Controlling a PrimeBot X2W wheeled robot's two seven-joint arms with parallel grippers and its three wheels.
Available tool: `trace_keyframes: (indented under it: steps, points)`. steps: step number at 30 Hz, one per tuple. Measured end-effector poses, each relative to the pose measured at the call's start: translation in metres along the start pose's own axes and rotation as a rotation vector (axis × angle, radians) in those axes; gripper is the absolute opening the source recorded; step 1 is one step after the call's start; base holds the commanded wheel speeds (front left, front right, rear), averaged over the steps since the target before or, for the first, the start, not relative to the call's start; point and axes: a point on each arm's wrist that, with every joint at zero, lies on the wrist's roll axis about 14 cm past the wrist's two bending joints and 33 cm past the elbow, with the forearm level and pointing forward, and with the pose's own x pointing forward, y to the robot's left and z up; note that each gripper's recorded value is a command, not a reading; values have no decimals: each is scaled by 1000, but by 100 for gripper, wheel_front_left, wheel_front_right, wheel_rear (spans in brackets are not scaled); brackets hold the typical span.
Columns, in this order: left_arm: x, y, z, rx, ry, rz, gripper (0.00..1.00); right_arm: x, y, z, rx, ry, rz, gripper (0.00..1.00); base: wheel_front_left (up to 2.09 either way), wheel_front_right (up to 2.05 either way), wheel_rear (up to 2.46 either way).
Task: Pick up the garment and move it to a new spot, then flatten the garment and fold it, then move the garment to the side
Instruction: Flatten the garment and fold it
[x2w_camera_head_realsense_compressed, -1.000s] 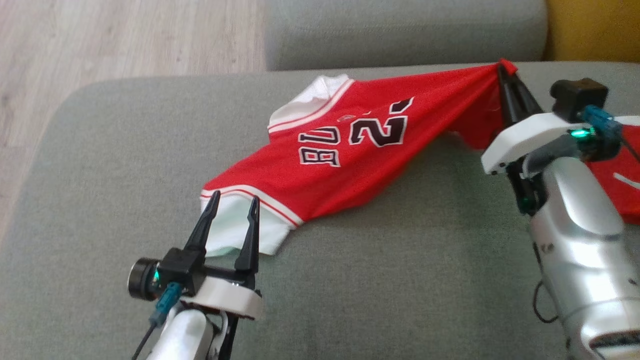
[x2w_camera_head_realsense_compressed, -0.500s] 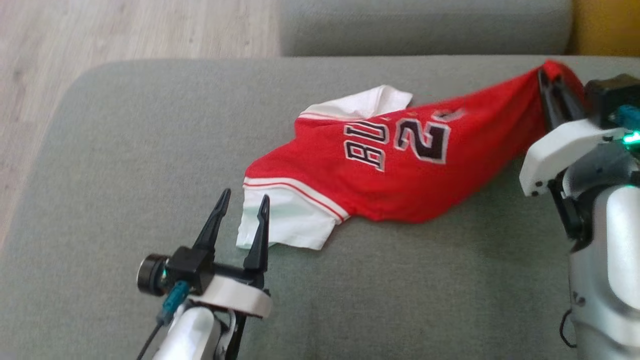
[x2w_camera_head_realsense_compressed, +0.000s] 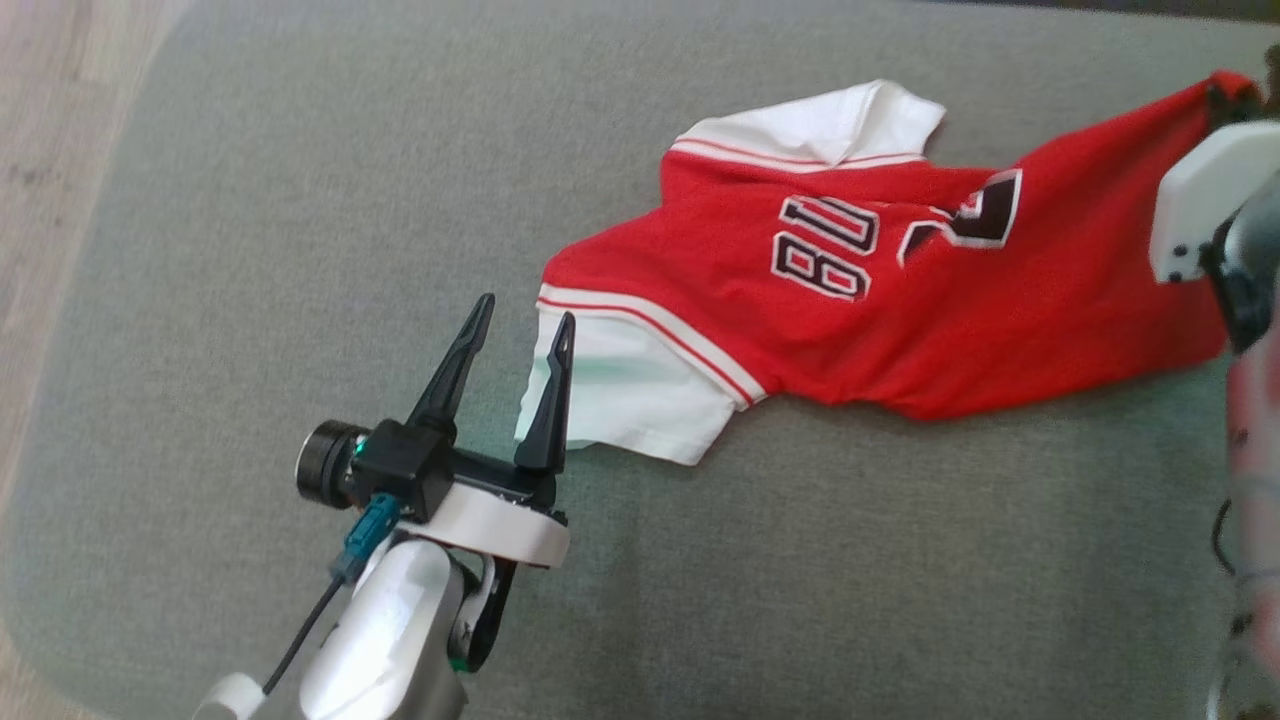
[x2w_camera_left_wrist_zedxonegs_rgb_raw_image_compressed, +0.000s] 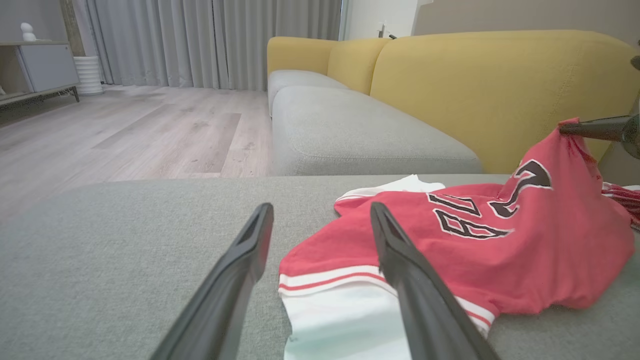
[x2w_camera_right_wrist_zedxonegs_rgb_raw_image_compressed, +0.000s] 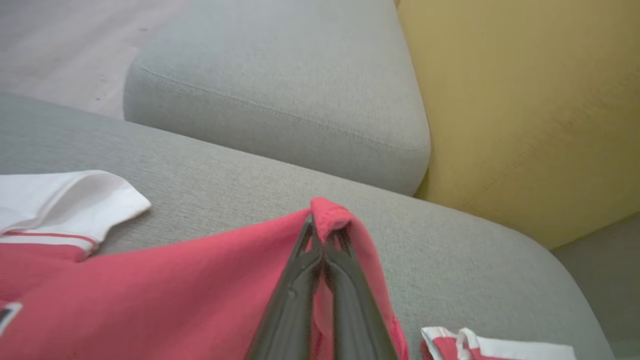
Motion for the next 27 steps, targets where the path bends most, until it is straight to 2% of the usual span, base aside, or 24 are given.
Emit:
trace_keyframes:
  steps: [2,3,4,7,13,21,27]
  points:
    - [2,3,-5,-2,14,7,100,13,3,-8,-29,30,5,0,0,0,0]
    - [2,4,-8,-2,21,5,100,19,6,-11,-30,36,12,41,0,0,0]
    - [2,5,-10,-2,27,7,100,23,9,-14,-39,36,21,100,0,0,0]
    - [6,7,-11,0,29,10,100,32,15,-24,-74,54,40,100,0,0,0]
    - [9,3,-8,-3,21,-1,100,30,3,-22,-48,13,21,100,0,0,0]
    - [11,-6,10,1,-28,-22,100,2,0,12,127,-190,-5,100,0,0,0]
    - [9,-15,20,-1,-56,-40,100,-30,-6,8,237,-287,-42,100,0,0,0]
